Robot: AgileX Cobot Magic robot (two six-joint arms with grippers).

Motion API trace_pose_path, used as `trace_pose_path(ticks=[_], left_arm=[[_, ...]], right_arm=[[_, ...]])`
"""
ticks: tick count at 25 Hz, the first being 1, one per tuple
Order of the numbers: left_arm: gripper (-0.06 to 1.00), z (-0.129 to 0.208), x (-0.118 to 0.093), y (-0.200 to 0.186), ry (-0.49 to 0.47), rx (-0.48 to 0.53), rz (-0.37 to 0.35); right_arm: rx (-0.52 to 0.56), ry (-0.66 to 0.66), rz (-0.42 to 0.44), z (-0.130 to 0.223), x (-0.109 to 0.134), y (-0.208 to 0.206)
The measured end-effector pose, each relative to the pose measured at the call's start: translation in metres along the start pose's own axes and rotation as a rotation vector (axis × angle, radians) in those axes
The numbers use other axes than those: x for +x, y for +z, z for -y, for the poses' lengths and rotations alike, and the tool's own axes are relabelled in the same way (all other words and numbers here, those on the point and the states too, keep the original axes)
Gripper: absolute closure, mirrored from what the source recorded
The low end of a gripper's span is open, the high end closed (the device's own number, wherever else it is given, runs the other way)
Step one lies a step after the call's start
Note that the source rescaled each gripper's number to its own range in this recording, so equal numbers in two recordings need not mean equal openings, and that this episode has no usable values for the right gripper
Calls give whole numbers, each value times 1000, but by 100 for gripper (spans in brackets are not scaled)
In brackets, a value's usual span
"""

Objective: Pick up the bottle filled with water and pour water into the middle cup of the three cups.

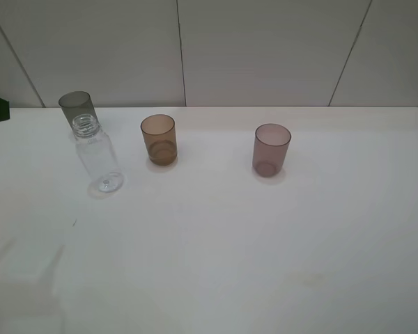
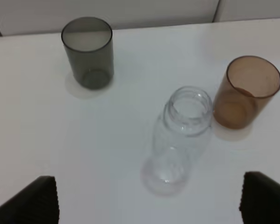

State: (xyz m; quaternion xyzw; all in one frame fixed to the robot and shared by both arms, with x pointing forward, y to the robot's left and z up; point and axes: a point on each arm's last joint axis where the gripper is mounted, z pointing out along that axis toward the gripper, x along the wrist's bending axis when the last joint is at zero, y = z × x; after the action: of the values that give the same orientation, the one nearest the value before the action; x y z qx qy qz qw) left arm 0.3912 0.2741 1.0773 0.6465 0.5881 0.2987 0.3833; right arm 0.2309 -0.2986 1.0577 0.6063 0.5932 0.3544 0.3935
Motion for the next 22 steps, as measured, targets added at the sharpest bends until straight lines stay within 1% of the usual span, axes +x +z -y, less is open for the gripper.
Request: trace_pose_path(ticks=[7, 9, 11, 13, 18, 22], left_arm=[[-6, 24, 2, -68, -24, -33, 15], [-6, 34, 2, -84, -10, -33, 21], [-6, 46, 2, -99, 29, -37, 32], [-6, 55, 2, -111, 53, -45, 49], [-6, 73, 0, -131, 62, -73, 83], [-6, 82, 1, -130, 97, -78, 83]], right_arm=[[0, 0, 0, 0, 0, 0], [0, 0, 0, 0, 0, 0], [0, 0, 0, 0, 0, 0], [0, 0, 0, 0, 0, 0], [0, 3, -5, 0, 0, 0], [0, 3, -5, 0, 0, 0]])
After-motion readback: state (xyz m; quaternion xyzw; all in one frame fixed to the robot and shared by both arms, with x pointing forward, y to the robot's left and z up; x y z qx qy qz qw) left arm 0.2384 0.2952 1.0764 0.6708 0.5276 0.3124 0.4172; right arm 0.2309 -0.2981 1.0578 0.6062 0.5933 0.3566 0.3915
